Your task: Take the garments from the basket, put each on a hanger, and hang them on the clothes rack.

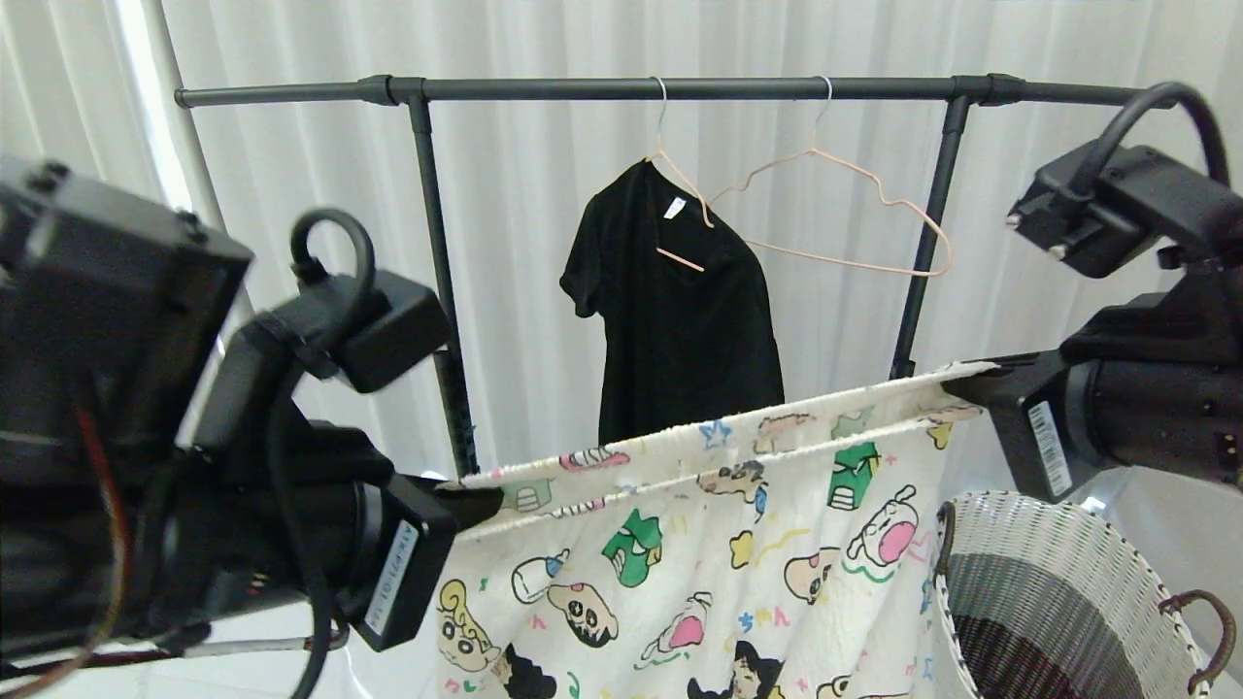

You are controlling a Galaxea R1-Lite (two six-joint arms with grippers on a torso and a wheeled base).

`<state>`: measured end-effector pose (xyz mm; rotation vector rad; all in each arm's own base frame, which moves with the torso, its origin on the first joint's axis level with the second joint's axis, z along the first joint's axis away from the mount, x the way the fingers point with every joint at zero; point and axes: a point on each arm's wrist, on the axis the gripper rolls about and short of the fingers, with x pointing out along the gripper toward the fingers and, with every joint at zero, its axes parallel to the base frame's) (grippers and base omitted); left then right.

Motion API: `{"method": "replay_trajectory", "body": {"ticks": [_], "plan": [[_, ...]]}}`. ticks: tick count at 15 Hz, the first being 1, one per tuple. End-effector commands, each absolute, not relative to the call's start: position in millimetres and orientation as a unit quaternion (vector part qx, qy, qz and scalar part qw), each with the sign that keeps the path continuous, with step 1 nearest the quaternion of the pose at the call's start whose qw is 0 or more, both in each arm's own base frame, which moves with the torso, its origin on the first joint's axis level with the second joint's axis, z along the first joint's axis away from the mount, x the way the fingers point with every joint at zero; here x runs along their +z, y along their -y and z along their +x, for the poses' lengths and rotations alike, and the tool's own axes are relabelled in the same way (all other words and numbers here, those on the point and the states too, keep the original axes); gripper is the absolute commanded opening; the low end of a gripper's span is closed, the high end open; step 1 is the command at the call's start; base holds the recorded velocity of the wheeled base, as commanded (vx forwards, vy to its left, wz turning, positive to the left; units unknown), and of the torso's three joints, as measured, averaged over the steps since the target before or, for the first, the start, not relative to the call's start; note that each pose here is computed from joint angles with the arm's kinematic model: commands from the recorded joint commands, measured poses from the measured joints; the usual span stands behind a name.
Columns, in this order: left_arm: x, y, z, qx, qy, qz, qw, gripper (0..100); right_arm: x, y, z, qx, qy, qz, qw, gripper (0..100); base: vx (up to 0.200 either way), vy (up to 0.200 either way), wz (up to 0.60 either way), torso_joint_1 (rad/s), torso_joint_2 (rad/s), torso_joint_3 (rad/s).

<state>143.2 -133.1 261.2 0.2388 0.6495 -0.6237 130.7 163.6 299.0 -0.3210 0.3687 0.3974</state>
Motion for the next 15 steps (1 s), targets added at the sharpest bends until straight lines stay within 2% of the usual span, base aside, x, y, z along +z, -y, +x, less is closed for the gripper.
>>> {"method": "replay_trajectory", "body": {"ticks": [1,3,4,6,7,9,10,12,15], "plan": [[313,130,135,-0.362,-0.306,0.059,0.878,0,311,-148,119,0.201,-0.157,-0.151,0.955,0,0.000,0.000,0.00,0.000,0.00,0.000],[325,127,130,-0.381,-0.289,0.050,0.877,0,319,-140,114,0.208,-0.140,-0.148,0.957,0,0.000,0.000,0.00,0.000,0.00,0.000],[323,124,128,-0.384,-0.283,0.067,0.877,0,324,-137,111,0.215,-0.131,-0.143,0.957,0,0.000,0.000,0.00,0.000,0.00,0.000],[317,114,117,-0.408,-0.250,0.145,0.866,0,333,-131,105,0.257,-0.116,-0.131,0.951,0,0.000,0.000,0.00,0.000,0.00,0.000],[314,110,113,-0.415,-0.234,0.164,0.864,0,337,-129,103,0.278,-0.108,-0.131,0.945,0,0.000,0.000,0.00,0.000,0.00,0.000],[313,110,113,-0.417,-0.208,0.158,0.871,0,341,-129,102,0.286,-0.100,-0.135,0.943,0,0.000,0.000,0.00,0.000,0.00,0.000],[315,116,120,-0.414,-0.169,0.145,0.883,0,343,-128,101,0.287,-0.096,-0.136,0.943,0,0.000,0.000,0.00,0.000,0.00,0.000],[317,126,133,-0.401,-0.120,0.132,0.898,0,345,-128,101,0.288,-0.092,-0.140,0.943,0,0.000,0.000,0.00,0.000,0.00,0.000],[317,133,143,-0.353,-0.107,0.136,0.920,0,348,-127,101,0.286,-0.084,-0.148,0.943,0,0.000,0.000,0.00,0.000,0.00,0.000]]}}
